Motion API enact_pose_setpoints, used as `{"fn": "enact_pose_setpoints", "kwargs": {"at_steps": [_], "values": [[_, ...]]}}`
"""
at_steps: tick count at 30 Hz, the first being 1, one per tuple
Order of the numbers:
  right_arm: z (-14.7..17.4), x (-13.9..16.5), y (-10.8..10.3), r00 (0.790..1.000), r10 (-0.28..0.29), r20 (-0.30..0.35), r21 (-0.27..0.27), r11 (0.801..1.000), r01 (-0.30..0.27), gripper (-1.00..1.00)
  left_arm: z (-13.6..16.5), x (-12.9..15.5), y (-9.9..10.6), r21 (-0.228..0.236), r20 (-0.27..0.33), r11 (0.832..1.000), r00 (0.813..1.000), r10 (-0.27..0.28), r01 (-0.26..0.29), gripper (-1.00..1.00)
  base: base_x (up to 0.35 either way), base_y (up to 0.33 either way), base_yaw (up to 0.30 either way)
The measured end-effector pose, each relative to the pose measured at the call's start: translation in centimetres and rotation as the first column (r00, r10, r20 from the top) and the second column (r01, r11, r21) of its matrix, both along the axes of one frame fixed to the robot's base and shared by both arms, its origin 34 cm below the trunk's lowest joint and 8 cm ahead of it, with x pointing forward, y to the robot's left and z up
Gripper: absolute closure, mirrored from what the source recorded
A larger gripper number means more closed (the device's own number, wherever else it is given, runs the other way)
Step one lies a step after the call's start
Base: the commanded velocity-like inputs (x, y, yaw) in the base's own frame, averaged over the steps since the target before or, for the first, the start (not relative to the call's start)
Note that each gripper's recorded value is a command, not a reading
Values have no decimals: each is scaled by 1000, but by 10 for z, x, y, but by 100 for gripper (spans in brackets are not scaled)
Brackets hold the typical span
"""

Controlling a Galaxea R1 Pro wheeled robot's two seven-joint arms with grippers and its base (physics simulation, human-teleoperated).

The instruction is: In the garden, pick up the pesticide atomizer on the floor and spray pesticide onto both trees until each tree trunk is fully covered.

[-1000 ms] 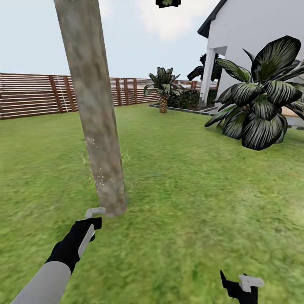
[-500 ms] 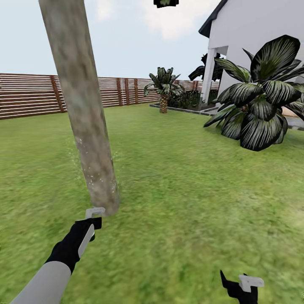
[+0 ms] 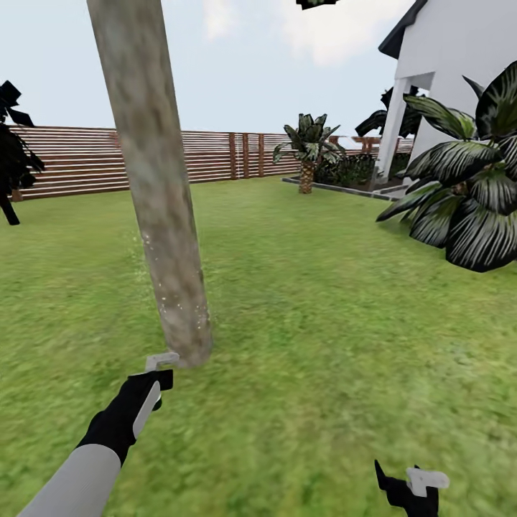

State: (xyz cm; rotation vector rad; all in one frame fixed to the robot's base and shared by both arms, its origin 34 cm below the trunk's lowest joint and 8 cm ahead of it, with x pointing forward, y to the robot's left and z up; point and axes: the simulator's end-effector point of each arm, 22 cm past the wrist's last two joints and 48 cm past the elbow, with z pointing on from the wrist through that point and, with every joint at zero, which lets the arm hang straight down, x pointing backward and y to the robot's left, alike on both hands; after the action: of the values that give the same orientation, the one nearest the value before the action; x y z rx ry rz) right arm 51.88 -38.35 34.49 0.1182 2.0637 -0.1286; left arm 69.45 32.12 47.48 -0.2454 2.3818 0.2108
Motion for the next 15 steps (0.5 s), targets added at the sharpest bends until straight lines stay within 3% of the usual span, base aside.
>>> {"fn": "enact_pose_setpoints", "kwargs": {"at_steps": [12,15], "values": [[0,0,0,1000,0,1,0,1000,0,-100,0,0,0,-1,0,1000,1000,0,0,100,150,-264,34],[0,0,0,1000,0,1,0,1000,0,-100,0,0,0,0,0,1000,1000,0,0,100,126,-264,158]]}}
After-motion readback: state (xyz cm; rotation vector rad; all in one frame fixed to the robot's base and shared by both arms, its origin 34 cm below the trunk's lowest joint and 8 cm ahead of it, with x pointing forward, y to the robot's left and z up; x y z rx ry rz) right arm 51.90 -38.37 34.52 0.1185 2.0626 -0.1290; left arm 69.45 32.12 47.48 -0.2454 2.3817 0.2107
